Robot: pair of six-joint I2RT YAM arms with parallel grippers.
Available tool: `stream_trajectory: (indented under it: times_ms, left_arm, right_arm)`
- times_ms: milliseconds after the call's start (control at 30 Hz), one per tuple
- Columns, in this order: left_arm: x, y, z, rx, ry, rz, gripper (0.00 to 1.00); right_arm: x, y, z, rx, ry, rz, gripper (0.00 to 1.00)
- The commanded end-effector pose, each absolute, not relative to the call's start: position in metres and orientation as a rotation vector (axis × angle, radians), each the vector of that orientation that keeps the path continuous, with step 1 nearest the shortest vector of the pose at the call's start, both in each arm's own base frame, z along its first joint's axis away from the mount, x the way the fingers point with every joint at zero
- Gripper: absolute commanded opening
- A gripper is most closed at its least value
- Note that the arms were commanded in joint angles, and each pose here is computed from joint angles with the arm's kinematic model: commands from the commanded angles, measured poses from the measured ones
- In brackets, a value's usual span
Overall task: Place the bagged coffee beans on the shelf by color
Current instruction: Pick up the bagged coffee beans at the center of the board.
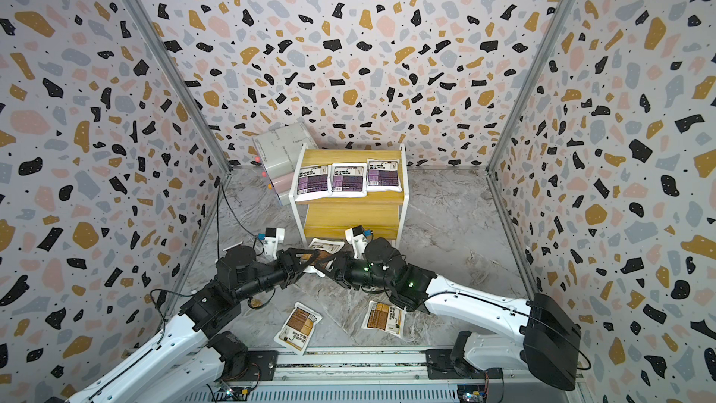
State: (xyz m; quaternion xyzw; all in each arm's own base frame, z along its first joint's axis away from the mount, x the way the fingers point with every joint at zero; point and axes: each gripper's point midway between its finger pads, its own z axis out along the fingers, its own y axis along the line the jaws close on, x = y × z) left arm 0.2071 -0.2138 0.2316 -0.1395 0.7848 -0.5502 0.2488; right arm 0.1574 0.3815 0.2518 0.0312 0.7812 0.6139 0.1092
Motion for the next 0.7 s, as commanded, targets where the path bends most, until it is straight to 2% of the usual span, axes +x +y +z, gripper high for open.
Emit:
stream_trajectory:
  times_ms: [0,133,267,333,467,533,567,600,667]
  left_arm:
    - [0.208,-0.213,0.259,-0.313,2.049,-1.522,0.37]
    - [0.206,-0.208,0.261,-0.316,2.043,-1.515,0.36]
    - [0.204,-0.205,0.261,-0.318,2.042,-1.52,0.37]
    - [0.203,-0.203,0.261,-0.318,2.044,-1.519,0.4]
    - [0.201,-0.197,0.258,-0.327,2.063,-1.505,0.68]
    - [0.199,-0.19,0.258,-0.336,2.075,-1.48,0.75]
    - [0.197,-0.185,0.255,-0.341,2.096,-1.451,0.95]
    - [0.195,-0.18,0.254,-0.349,2.104,-1.431,1.0]
    - [0.19,-0.168,0.252,-0.37,2.123,-1.385,1.0]
  right_arm:
    - [0.16,0.385,0.275,0.124,2.194,1.89,0.37]
    - [0.164,0.383,0.268,0.16,2.216,1.852,0.33]
    - [0.167,0.383,0.266,0.17,2.223,1.826,0.23]
    - [0.167,0.383,0.263,0.158,2.239,1.806,0.19]
    - [0.166,0.38,0.257,0.121,2.288,1.727,0.15]
    - [0.166,0.375,0.251,0.088,2.327,1.645,0.15]
    - [0.167,0.371,0.251,0.061,2.342,1.598,0.15]
    - [0.169,0.367,0.248,0.039,2.364,1.545,0.15]
    - [0.174,0.358,0.245,-0.016,2.399,1.434,0.15]
